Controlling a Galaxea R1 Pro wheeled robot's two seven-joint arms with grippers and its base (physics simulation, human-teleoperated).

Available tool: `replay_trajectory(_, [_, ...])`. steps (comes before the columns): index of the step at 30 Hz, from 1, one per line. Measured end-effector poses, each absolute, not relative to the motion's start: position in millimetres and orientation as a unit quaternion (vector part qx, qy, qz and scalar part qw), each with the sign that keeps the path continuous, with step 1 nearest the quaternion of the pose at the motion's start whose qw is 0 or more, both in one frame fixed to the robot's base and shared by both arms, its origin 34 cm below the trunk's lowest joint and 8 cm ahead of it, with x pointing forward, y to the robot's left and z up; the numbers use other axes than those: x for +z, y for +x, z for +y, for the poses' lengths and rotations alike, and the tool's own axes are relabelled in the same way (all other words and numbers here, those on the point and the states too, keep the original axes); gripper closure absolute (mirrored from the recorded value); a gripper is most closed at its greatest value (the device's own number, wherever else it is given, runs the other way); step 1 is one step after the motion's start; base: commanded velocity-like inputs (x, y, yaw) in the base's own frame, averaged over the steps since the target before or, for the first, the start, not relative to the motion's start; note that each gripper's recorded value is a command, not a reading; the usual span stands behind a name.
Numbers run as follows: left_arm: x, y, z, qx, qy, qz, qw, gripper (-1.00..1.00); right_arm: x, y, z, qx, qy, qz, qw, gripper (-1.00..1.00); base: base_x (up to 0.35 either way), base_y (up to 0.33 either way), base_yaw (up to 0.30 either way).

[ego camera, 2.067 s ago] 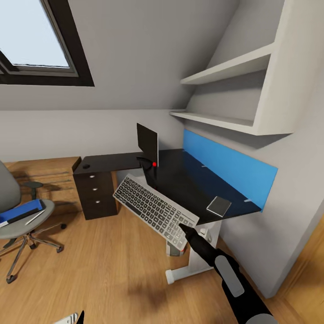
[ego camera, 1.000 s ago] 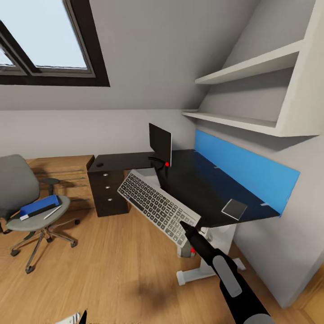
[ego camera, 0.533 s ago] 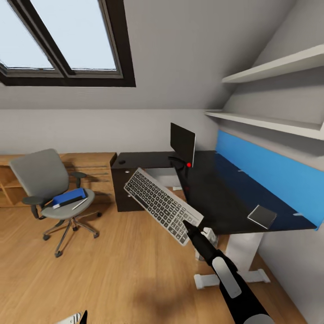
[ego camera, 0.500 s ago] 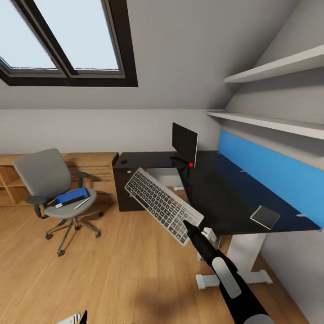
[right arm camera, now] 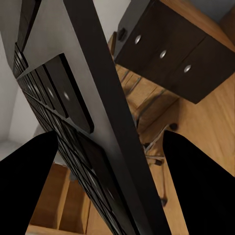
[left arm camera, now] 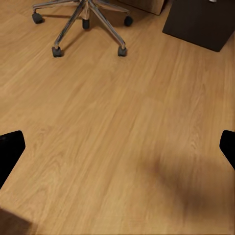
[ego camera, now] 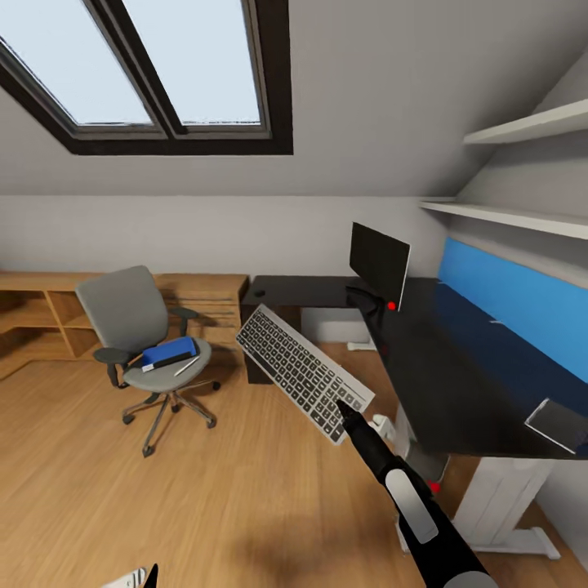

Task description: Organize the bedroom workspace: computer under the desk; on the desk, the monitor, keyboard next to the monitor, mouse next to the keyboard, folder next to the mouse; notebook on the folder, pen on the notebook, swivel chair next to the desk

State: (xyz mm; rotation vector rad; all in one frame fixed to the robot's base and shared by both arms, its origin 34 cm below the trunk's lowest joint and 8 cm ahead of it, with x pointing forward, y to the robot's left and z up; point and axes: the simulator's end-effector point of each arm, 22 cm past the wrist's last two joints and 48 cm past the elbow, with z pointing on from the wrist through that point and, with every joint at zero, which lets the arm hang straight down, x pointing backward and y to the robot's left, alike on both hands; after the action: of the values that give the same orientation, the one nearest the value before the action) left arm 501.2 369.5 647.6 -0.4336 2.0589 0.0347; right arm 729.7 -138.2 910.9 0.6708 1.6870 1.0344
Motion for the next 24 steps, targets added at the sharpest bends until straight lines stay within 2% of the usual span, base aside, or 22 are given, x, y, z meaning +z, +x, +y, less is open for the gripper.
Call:
replay_trajectory(10, [647.4,501.1,369.5,0.014,-0.179,0.85,0.495,-1.0,910.3,730.0,-140.0,0.427,0.279,0.698,0.503,1.0,0.303,-0.085,0.003])
replay_trajectory(17, [648.8,502.6,368.5,0.014,-0.179,0.849,0.497,-1.0,913.1,730.2,-139.4,0.428,0.278,0.696,0.504,1.0,0.057,0.013,0.0])
replay_trajectory(24, [652.6,505.3,367.9,0.012,-0.178,0.846,0.502,-1.0,919.1,730.0,-139.2,0.43,0.275,0.694,0.508,1.0,0.008,0.236,0.0])
